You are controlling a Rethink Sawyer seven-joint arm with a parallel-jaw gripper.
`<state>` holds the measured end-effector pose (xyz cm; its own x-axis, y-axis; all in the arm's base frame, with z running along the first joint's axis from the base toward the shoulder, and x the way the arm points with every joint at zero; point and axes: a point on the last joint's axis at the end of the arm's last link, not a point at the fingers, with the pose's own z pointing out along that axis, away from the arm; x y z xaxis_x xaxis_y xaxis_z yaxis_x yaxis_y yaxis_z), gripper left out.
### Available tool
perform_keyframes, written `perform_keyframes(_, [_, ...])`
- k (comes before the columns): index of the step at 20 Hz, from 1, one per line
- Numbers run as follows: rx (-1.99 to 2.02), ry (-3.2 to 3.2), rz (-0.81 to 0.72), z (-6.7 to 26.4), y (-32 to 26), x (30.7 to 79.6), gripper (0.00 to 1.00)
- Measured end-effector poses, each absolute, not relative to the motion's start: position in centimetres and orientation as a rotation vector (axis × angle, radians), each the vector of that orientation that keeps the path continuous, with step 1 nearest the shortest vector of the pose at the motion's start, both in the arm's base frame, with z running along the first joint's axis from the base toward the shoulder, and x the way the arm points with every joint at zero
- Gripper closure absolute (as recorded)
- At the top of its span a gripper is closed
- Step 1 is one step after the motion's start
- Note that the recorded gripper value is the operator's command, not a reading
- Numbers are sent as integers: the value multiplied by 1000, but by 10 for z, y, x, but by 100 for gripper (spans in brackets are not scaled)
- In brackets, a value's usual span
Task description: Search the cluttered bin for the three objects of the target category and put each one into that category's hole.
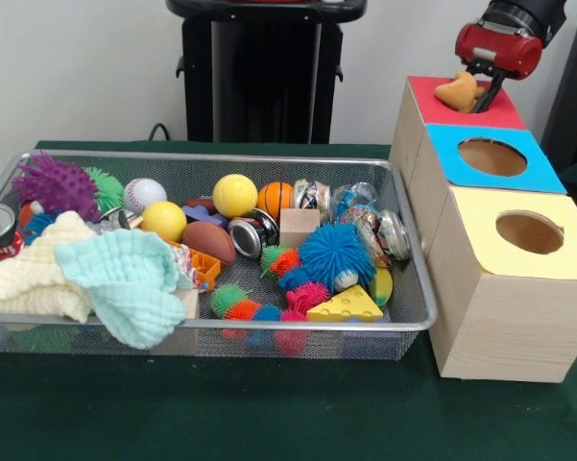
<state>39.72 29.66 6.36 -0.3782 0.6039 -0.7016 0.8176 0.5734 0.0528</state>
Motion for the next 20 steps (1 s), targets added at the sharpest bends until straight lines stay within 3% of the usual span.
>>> perform_keyframes(20, [1113, 2144, -403, 68, 296, 394, 0])
